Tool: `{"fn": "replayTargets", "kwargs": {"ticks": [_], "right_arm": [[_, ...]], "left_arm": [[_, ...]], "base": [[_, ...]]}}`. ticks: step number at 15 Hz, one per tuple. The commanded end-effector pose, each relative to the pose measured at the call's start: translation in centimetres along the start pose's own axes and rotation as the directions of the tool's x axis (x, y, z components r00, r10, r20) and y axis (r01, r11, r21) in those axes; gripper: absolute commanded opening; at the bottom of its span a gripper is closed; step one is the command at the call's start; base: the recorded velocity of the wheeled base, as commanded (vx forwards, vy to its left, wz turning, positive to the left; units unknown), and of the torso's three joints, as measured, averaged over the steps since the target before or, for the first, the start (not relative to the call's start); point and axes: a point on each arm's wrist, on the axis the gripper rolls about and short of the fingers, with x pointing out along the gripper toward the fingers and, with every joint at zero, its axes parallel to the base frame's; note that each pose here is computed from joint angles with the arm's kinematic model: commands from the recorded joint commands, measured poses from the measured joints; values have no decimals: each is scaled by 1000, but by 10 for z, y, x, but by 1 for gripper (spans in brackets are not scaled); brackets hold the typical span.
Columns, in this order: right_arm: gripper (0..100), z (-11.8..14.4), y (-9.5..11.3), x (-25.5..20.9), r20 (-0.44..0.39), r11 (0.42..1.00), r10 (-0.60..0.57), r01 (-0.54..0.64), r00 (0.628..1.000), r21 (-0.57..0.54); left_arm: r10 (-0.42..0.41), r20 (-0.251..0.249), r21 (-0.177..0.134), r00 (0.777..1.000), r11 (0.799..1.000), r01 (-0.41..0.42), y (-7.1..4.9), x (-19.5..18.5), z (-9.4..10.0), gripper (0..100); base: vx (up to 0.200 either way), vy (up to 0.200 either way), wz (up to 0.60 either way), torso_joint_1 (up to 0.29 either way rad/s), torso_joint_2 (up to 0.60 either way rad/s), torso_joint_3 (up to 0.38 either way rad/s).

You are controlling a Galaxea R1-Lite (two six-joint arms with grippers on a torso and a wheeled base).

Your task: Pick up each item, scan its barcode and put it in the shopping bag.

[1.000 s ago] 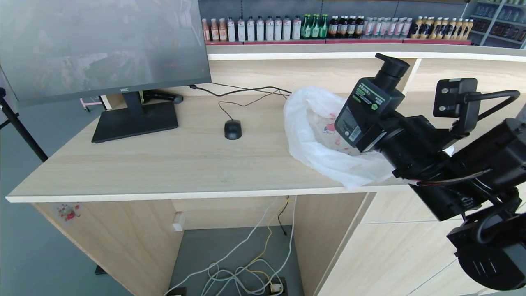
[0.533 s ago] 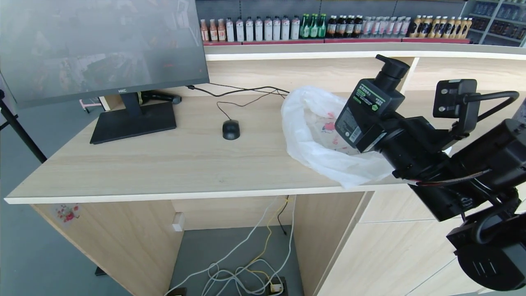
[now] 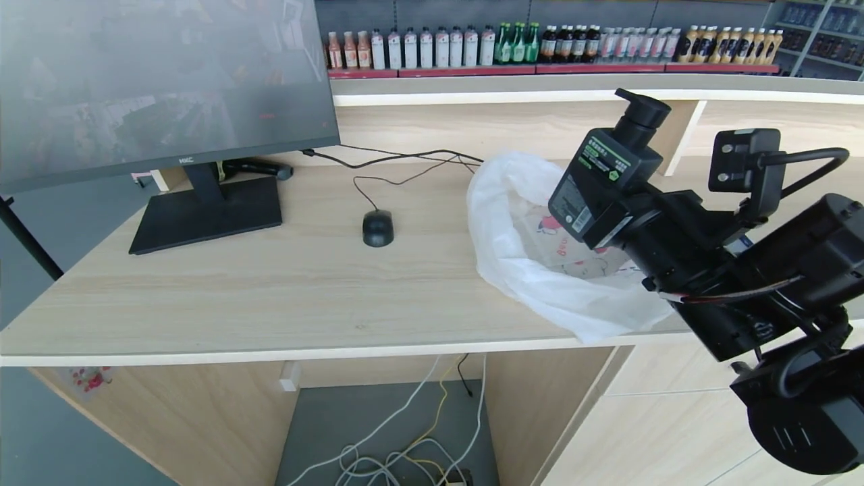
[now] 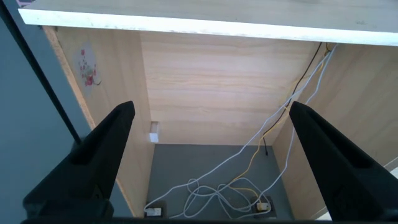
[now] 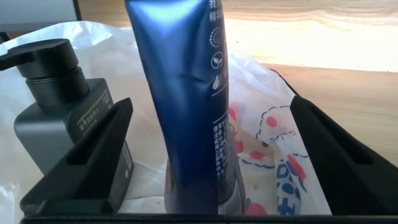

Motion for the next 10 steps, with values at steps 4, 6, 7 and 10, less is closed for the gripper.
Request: {"fn": "replayTargets", "kwargs": {"ticks": [4, 6, 7, 10], "right_arm": [[0, -7, 1, 7, -3, 1000, 0, 0, 1000, 1], [0, -18, 2, 17, -11, 1000, 0, 0, 1000, 2], [0, -23, 3, 22, -11, 1000, 2, -2, 1000, 4], [0, -41, 1, 29, -39, 1000, -4, 4, 999, 2]], "left_arm": [[0, 2, 0, 1000, 1000, 0, 0, 0, 0, 100], [0, 0, 0, 1000, 1000, 0, 0, 0, 0, 100], [0, 0, 0, 1000, 1000, 0, 0, 0, 0, 100], [0, 0, 0, 1000, 1000, 0, 0, 0, 0, 100]], "base": [[0, 0, 0, 0, 0, 0], [0, 0, 0, 0, 0, 0], [0, 0, 0, 0, 0, 0], [0, 0, 0, 0, 0, 0]]}}
